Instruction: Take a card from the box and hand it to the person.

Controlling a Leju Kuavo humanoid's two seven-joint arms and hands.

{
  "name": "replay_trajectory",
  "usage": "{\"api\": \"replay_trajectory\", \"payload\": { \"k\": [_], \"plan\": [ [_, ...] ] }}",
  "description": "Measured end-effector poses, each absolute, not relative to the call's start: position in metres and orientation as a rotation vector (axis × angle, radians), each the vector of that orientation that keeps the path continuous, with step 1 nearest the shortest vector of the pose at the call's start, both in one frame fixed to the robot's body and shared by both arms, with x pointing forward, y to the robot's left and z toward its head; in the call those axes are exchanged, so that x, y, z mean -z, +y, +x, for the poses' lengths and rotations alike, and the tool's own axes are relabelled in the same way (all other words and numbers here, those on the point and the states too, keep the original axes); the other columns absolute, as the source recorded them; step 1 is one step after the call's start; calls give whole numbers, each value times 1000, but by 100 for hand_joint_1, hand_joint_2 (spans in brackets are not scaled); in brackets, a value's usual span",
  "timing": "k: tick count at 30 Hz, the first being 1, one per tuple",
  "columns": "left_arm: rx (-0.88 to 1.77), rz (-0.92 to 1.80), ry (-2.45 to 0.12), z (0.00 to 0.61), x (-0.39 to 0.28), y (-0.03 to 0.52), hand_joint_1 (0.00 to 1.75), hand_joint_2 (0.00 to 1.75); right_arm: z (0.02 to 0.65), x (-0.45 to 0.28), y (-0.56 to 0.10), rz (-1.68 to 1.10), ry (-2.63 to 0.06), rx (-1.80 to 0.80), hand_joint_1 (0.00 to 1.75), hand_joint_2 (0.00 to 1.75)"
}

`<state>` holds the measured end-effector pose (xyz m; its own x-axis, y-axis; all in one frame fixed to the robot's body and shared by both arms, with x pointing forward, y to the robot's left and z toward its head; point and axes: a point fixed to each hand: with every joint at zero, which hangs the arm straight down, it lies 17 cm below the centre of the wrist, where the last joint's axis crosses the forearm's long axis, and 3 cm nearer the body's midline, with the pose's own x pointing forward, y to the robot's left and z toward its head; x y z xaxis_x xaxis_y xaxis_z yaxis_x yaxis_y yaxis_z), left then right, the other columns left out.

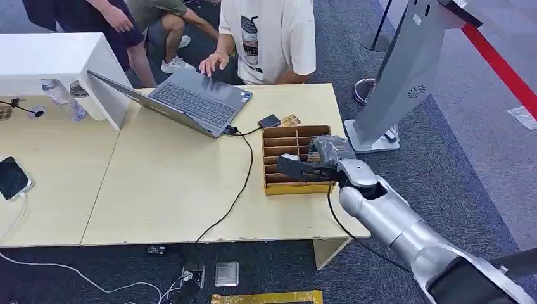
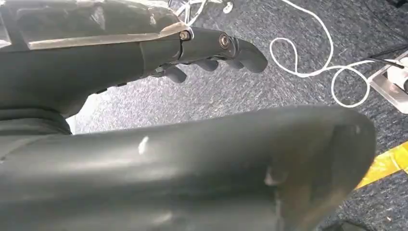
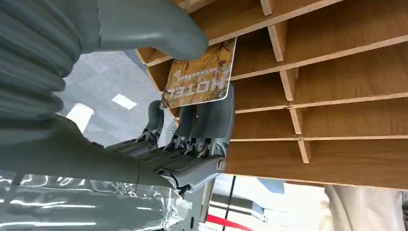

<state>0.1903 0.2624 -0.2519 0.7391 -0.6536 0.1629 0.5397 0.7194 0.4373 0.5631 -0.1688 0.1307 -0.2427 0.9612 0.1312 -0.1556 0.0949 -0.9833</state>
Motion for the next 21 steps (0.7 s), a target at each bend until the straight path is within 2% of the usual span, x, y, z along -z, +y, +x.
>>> {"api": "replay_trajectory", "payload": {
  "k": [2, 3, 4, 21],
  "plan": [
    [670, 379, -319, 190, 252, 262, 0, 0, 563, -130, -169, -886, -1334, -1370, 138, 175],
    [669, 379, -319, 190, 252, 262, 0, 0, 563, -130, -169, -886, -1334, -1370, 150, 175],
    [669, 379, -319, 190, 252, 262, 0, 0, 563, -130, -169, -886, -1334, -1370, 175, 175],
    [659, 379, -322, 191, 252, 262, 0, 0, 563, -134, -164, -876, -1371, -1372, 175, 175]
  ]
}}
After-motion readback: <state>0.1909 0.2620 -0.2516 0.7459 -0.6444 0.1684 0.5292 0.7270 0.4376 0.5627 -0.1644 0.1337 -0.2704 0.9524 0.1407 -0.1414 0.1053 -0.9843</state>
